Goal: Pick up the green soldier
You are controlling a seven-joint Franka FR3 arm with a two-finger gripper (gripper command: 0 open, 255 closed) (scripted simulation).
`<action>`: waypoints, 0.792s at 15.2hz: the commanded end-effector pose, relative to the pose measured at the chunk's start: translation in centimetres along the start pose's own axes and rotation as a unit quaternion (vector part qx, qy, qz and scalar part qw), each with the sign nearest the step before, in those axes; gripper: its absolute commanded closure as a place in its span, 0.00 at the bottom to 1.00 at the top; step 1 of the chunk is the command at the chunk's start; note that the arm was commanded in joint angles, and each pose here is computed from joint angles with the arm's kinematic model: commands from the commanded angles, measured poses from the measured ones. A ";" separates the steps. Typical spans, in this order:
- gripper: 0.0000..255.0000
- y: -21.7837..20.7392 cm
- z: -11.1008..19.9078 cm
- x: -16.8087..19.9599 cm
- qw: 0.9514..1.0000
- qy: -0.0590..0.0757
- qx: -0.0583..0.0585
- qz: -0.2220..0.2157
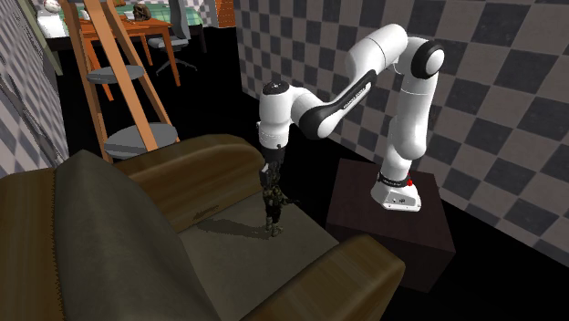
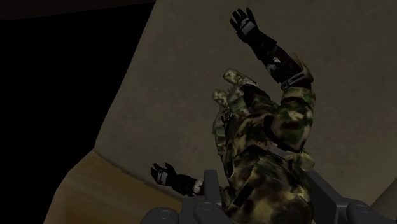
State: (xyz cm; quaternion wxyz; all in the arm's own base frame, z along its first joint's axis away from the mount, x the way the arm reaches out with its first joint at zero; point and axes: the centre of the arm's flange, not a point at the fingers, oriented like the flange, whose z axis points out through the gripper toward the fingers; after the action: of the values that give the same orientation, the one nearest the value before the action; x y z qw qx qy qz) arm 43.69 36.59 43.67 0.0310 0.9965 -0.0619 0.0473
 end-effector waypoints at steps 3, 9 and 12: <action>1.00 0.0 0.1 0.0 1.000 -0.001 -0.001 0.000; 1.00 0.2 -2.5 0.3 1.000 -0.001 -0.001 0.000; 1.00 0.3 -4.1 0.4 1.000 -0.001 -0.001 0.000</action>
State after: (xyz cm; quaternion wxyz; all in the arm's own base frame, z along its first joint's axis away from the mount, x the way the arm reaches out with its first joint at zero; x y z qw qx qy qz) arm 43.71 36.64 47.14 0.0321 0.9965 -0.0618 0.0459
